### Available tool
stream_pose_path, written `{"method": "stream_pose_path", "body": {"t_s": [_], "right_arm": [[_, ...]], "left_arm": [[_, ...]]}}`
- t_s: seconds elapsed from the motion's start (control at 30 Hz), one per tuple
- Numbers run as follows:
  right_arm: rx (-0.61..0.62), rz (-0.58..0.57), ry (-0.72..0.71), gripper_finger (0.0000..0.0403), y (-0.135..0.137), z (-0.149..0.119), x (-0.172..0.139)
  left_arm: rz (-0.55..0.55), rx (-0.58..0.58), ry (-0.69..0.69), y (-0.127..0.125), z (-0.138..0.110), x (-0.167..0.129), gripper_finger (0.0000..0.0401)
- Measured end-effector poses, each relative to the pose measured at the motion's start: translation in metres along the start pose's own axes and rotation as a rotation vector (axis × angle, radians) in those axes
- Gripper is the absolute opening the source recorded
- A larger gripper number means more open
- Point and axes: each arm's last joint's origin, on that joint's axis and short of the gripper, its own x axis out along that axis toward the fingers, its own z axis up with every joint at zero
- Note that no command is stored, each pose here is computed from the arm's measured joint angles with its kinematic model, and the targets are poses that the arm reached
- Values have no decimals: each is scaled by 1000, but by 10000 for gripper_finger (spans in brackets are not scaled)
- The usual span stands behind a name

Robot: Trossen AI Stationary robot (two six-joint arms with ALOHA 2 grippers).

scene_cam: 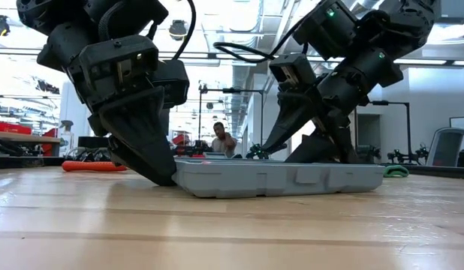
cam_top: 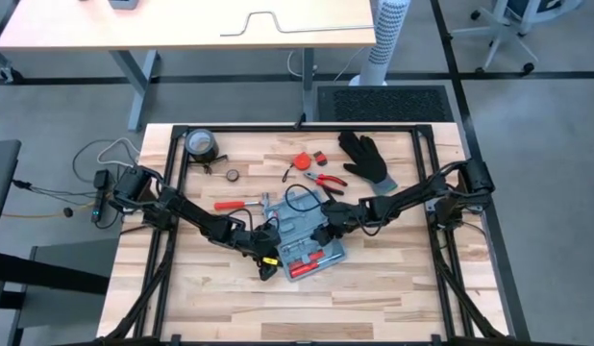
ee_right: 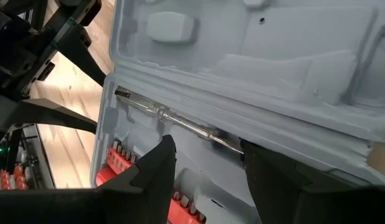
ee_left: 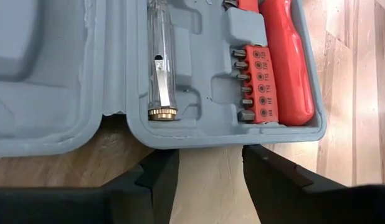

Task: Prefit tool cases
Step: Remove the transparent screwdriver from the gray toolbox

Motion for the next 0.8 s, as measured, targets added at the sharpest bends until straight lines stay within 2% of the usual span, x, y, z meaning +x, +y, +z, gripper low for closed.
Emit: {"method": "stream_pose_path", "body": {"t_s": [0.2, 0.4, 0.53, 0.8], "right_arm": [[5, 32, -2, 189, 5, 3, -7], [-11, 153, 7, 189, 21, 3, -15], [-16, 225, -62, 188, 32, 7, -19], [-8, 186, -43, 188, 29, 2, -18]], "left_arm": [[2, 4, -3, 0, 0, 0, 168], [21, -2, -19, 1, 1, 0, 168], [28, 2, -42, 2, 3, 0, 168], [12, 5, -36, 1, 3, 1, 168]]}}
